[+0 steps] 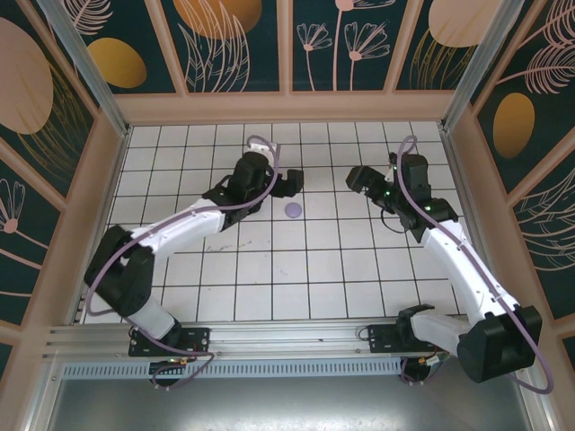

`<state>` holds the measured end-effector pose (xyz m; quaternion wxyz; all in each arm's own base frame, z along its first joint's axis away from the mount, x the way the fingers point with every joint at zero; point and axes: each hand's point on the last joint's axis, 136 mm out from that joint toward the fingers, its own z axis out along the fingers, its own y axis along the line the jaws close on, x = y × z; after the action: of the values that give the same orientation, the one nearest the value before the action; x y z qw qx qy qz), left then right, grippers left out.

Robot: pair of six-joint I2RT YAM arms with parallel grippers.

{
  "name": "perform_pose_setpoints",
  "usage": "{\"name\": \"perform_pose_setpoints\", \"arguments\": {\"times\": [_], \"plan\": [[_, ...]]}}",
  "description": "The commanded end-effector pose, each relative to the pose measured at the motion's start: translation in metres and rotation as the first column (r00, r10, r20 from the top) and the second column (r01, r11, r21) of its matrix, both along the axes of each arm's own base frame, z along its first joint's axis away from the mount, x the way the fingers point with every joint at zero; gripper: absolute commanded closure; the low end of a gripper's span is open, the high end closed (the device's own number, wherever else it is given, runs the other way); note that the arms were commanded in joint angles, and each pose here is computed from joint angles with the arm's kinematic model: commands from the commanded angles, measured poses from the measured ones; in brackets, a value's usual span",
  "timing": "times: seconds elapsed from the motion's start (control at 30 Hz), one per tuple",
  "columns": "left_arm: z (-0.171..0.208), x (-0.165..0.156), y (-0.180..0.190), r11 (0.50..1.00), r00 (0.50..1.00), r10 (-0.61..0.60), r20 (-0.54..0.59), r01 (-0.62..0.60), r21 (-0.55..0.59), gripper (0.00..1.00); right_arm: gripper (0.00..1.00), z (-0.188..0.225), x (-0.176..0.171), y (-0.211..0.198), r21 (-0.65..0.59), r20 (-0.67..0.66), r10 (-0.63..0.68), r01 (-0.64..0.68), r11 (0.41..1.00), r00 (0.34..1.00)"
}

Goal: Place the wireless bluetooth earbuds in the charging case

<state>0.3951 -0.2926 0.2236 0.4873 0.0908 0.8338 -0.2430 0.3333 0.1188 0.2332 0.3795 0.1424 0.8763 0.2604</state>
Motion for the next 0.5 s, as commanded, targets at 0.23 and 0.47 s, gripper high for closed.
{"name": "perform_pose_setpoints", "arguments": {"times": [0.23,0.47], "plan": [[0.102,-0.031,0.075,0.986,0.899,0.15,0.412,-0.166,0.005,0.01,0.05,0.044,0.015,-0.06,-0.201,0.185,-0.215,0.251,0.947,0.959],[0.092,-0.053,0.116,0.947,0.856,0.158,0.493,-0.273,0.17,0.01,0.01,0.043,0.016,-0.107,-0.275,0.346,-0.382,0.482,0.832,0.857]]}}
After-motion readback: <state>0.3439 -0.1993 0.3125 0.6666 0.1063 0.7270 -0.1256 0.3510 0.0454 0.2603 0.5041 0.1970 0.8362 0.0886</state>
